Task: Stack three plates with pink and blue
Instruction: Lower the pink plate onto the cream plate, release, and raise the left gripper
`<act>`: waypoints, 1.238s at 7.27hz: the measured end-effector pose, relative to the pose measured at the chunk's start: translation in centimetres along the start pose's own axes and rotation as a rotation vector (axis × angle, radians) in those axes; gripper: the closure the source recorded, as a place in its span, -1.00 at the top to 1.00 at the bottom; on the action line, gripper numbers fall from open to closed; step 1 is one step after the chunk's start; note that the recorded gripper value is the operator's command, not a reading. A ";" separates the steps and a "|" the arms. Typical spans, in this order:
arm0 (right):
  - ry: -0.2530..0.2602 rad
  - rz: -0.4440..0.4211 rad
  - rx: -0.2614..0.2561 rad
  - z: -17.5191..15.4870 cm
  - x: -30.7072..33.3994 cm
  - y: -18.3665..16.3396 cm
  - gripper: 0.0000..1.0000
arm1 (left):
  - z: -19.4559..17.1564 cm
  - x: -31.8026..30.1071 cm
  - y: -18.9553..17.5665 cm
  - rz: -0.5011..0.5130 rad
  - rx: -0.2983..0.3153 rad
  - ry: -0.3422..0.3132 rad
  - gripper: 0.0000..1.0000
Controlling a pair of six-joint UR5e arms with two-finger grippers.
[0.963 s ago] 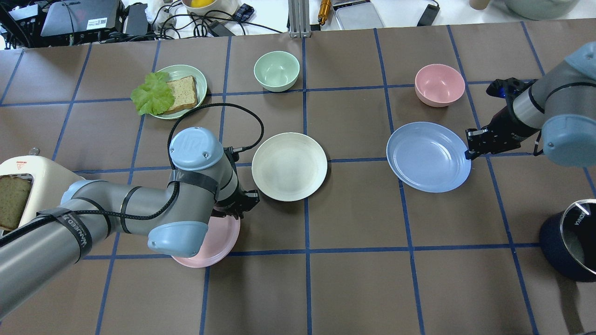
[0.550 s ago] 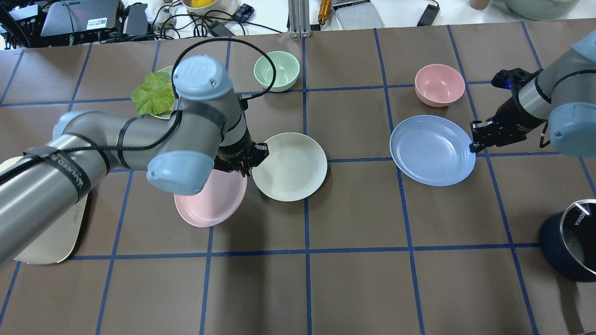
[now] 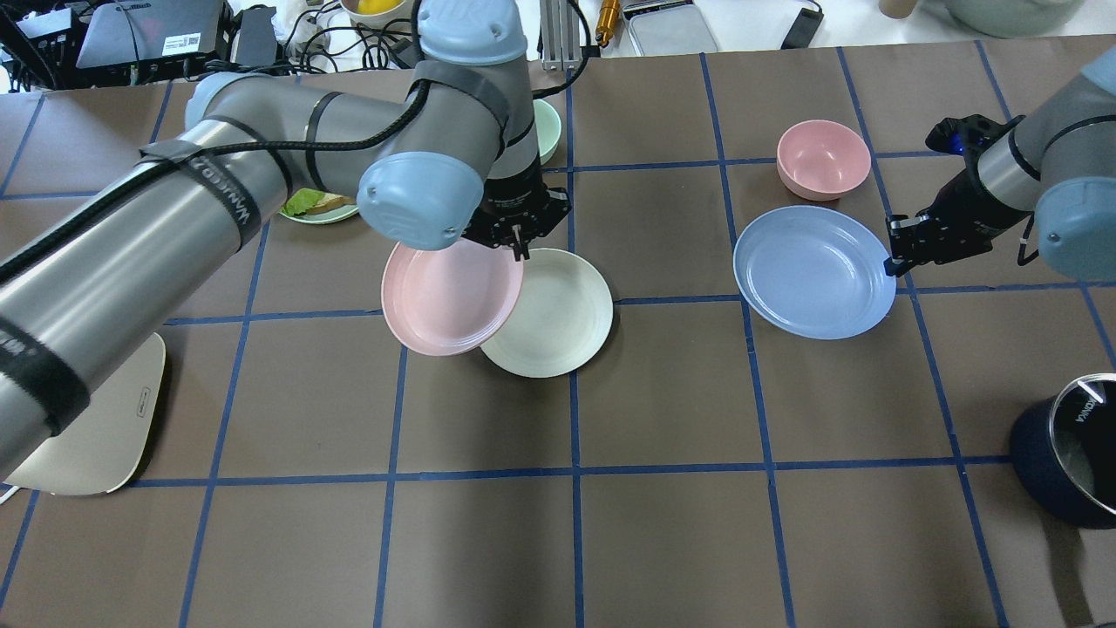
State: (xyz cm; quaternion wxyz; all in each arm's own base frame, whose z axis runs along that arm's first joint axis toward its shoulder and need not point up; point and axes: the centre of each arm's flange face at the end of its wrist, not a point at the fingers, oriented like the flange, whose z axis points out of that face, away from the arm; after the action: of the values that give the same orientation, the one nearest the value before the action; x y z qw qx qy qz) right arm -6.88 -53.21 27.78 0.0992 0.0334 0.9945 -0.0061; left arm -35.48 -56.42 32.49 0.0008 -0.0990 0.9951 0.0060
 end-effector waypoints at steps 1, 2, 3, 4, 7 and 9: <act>-0.002 0.001 -0.004 0.2 0.1 -0.1 -1.00 | 1.7 2.7 0.2 0.017 -0.005 -0.012 -1.00; -0.002 0.002 -0.005 0.2 0.1 -0.1 -1.00 | 3.6 4.5 0.5 0.024 -0.013 -0.027 -1.00; -0.002 0.002 -0.005 0.2 0.1 -0.1 -1.00 | 5.3 5.6 0.9 0.032 -0.023 -0.039 -1.00; -0.002 0.002 -0.005 0.2 0.1 -0.1 -1.00 | 6.0 6.4 1.4 0.042 -0.024 -0.051 0.65; -0.001 0.005 -0.005 0.3 0.0 -0.2 -1.00 | 6.3 6.9 2.0 0.069 -0.011 -0.074 1.00; 0.001 0.018 -0.001 0.1 -1.0 -0.2 -1.00 | 3.2 4.8 0.2 0.076 0.016 -0.045 1.00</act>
State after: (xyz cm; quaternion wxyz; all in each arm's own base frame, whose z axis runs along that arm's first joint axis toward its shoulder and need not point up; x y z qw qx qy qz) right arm -5.88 -53.45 27.87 0.0989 0.0422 0.9942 -0.0045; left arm -40.24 -57.14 29.26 0.0237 -0.0609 0.9979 0.0003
